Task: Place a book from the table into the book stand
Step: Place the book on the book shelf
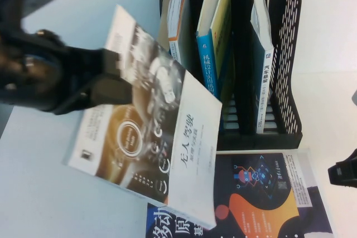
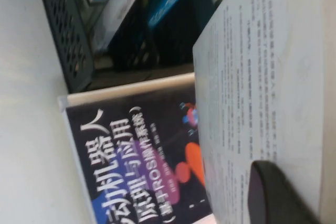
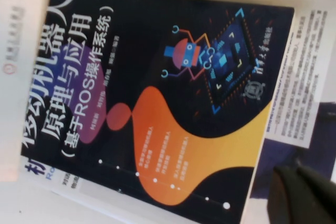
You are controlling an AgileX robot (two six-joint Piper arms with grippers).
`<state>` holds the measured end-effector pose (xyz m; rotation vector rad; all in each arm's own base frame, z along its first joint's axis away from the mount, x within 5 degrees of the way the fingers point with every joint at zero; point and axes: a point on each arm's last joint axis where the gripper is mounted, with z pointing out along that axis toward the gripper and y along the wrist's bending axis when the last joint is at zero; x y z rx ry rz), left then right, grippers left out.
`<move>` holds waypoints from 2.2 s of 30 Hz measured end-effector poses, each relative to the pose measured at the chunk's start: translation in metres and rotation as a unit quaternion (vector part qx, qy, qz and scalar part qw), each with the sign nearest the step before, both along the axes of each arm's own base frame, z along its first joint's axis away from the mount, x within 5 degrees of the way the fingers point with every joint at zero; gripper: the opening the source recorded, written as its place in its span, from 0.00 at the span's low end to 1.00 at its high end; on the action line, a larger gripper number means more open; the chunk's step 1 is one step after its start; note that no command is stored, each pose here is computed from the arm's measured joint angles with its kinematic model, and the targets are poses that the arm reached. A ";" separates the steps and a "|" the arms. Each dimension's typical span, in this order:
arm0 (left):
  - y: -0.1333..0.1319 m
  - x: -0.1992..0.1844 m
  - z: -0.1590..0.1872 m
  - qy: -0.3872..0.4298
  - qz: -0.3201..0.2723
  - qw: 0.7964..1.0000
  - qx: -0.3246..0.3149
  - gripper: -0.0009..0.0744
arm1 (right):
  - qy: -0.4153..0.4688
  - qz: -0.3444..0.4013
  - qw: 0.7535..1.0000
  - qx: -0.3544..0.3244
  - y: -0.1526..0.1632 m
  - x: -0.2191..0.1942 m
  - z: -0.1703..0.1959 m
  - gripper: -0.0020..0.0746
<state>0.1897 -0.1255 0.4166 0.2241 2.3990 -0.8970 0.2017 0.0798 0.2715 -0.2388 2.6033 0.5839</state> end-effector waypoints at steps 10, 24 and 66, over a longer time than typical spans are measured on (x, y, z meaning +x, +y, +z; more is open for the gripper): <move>-0.055 0.042 -0.002 -0.009 -0.025 0.998 0.052 0.14 | 0.005 0.008 1.000 -0.013 -0.001 -0.002 -0.001 0.02; -0.089 0.093 0.003 -0.023 -0.029 0.997 0.063 0.14 | 0.003 0.010 1.000 -0.019 -0.002 -0.002 -0.001 0.02; -0.136 0.189 -0.007 -0.102 -0.002 0.988 0.115 0.14 | -0.008 0.007 1.000 -0.025 -0.003 0.000 -0.001 0.02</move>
